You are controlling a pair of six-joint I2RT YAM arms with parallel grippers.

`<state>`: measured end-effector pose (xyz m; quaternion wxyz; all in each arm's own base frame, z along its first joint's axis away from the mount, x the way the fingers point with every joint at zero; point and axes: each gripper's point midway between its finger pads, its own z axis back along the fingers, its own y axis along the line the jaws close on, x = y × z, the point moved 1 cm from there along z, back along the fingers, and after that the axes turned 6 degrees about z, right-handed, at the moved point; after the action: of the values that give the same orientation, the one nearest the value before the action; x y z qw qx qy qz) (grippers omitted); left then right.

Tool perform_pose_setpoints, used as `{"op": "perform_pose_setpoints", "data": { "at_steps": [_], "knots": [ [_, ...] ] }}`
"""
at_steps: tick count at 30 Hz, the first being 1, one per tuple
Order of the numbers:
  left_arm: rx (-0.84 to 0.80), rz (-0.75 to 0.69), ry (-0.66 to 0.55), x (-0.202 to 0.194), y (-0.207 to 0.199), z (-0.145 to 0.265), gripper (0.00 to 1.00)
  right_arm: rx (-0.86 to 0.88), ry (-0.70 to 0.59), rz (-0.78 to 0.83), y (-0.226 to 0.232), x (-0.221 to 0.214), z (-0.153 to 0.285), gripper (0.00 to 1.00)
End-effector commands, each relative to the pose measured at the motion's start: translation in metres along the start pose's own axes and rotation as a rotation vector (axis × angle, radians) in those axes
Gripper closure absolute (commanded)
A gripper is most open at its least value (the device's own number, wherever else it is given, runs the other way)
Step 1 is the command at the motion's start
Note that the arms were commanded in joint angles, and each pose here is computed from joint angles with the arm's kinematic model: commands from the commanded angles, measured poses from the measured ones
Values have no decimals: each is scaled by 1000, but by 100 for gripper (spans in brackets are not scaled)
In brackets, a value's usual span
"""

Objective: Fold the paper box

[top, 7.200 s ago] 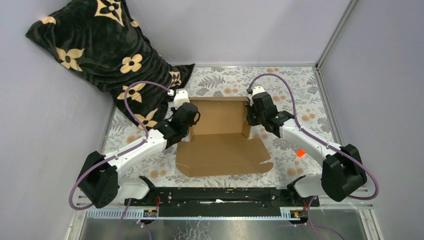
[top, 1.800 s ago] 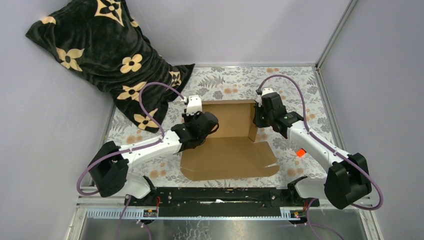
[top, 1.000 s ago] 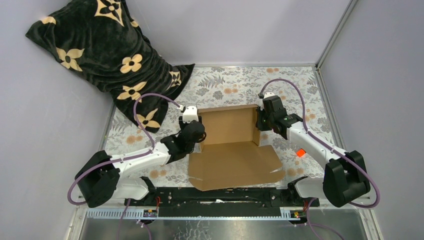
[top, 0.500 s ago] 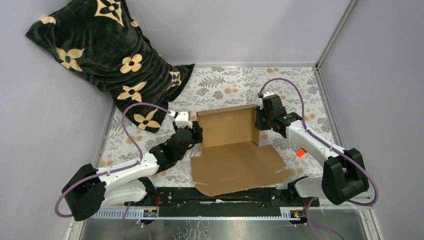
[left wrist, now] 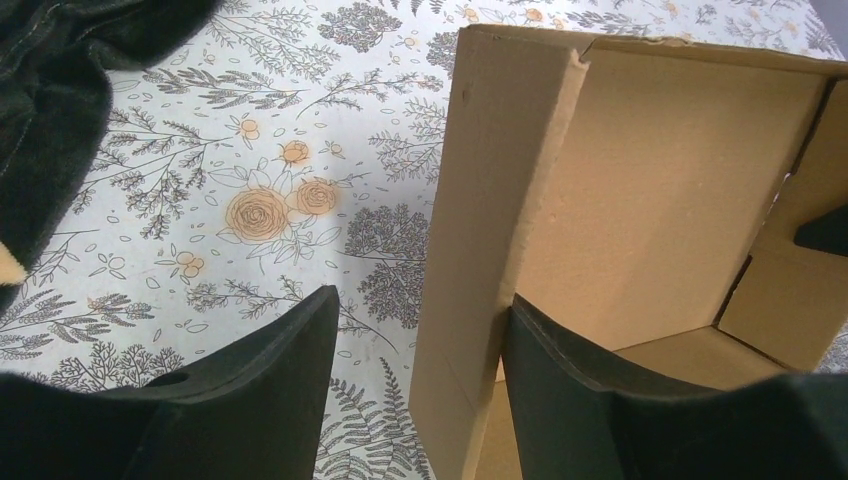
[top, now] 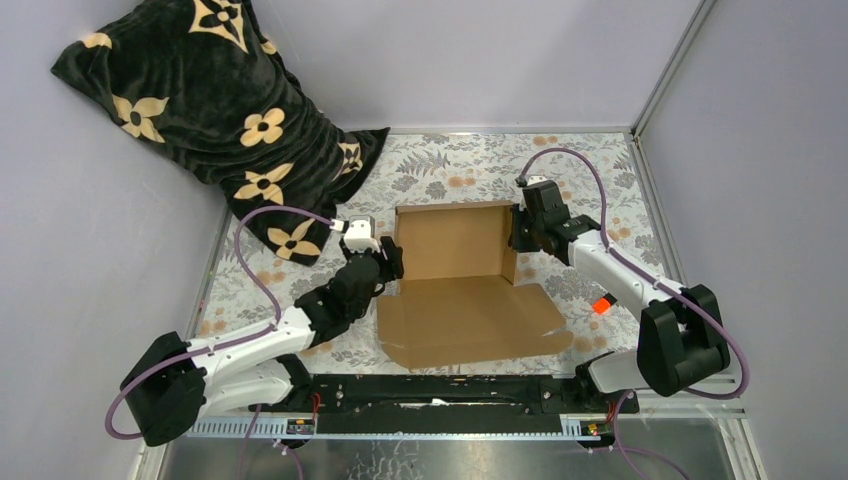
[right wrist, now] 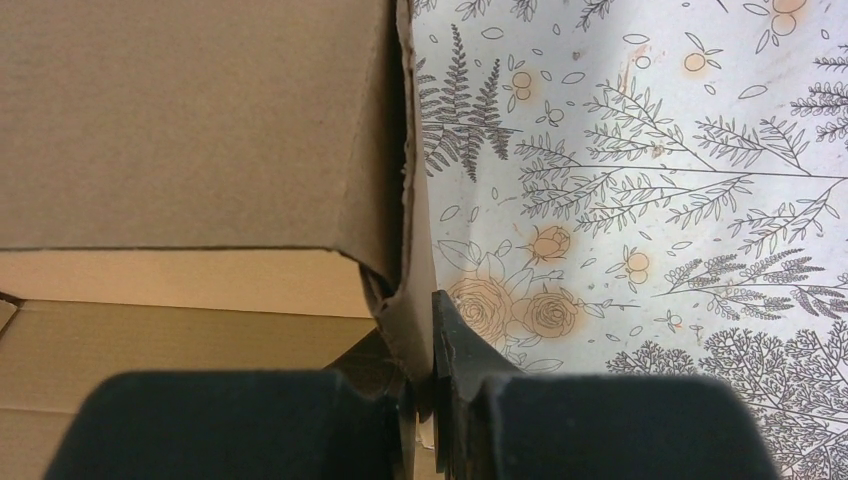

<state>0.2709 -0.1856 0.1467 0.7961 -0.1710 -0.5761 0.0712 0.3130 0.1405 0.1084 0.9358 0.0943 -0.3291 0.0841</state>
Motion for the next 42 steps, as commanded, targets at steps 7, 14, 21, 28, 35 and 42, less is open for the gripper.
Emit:
{"op": "perform_pose_setpoints", "data": {
  "at_steps": [7, 14, 21, 28, 35, 42],
  "knots": [
    [39, -12, -43, 11, -3, -11, 36, -62, -73, -69, -11, 31, 1, 100],
    [48, -33, -10, -4, -5, -14, 37, -58, -92, -71, -10, 38, 5, 100],
    [9, -16, -22, -1, -14, -14, 37, -64, -100, -67, -12, 35, 6, 100],
    [-13, -12, -27, -1, -23, -17, 37, -49, -135, -64, -10, 36, 13, 100],
    [-14, -39, -35, 1, -29, -23, 37, -41, -196, -33, -11, 33, 25, 100],
    [-4, -58, -45, 5, -28, -24, 37, -35, -206, 27, -11, 25, 27, 100]
  ]
}}
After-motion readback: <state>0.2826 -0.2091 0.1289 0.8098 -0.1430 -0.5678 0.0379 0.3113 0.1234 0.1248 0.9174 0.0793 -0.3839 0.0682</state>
